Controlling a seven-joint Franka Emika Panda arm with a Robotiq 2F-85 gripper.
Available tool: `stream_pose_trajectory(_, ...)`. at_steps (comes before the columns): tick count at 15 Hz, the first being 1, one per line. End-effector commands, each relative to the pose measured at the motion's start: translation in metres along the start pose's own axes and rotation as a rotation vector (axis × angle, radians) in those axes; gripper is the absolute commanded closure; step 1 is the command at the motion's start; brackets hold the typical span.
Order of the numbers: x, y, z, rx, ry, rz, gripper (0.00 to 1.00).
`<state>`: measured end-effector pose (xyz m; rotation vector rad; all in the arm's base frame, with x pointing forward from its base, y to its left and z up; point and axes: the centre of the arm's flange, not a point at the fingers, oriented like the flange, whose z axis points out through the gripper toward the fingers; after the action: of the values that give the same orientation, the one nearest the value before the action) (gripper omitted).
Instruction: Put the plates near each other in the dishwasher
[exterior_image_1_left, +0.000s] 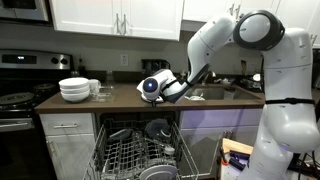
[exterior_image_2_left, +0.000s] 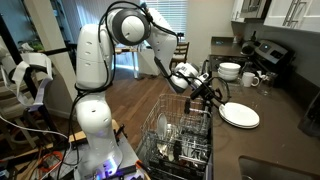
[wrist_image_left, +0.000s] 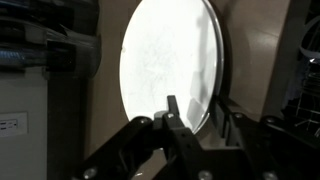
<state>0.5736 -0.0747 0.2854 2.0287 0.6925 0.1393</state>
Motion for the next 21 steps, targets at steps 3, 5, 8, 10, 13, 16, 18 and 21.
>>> stream_pose_trajectory(3, 0.003, -0.004, 0.014, -0.026, -0.014, -0.011, 0.88)
stream_pose_trajectory(5, 0.003, -0.005, 0.015, -0.022, -0.015, -0.01, 0.88)
stream_pose_trajectory(8, 0.003, -0.003, 0.013, -0.019, -0.015, -0.007, 0.97)
stream_pose_trajectory(10, 0.003, 0.0, 0.011, -0.019, -0.022, -0.004, 0.98)
stream_pose_trajectory(13, 0.004, 0.007, 0.004, -0.028, -0.037, 0.003, 0.97)
stream_pose_trajectory(16, 0.005, 0.012, -0.007, -0.02, -0.035, 0.008, 0.97)
stream_pose_trajectory(18, 0.004, 0.016, -0.018, -0.009, -0.021, 0.018, 0.97)
stream_pose_trajectory(21, 0.006, 0.021, -0.036, -0.004, 0.003, 0.043, 0.97)
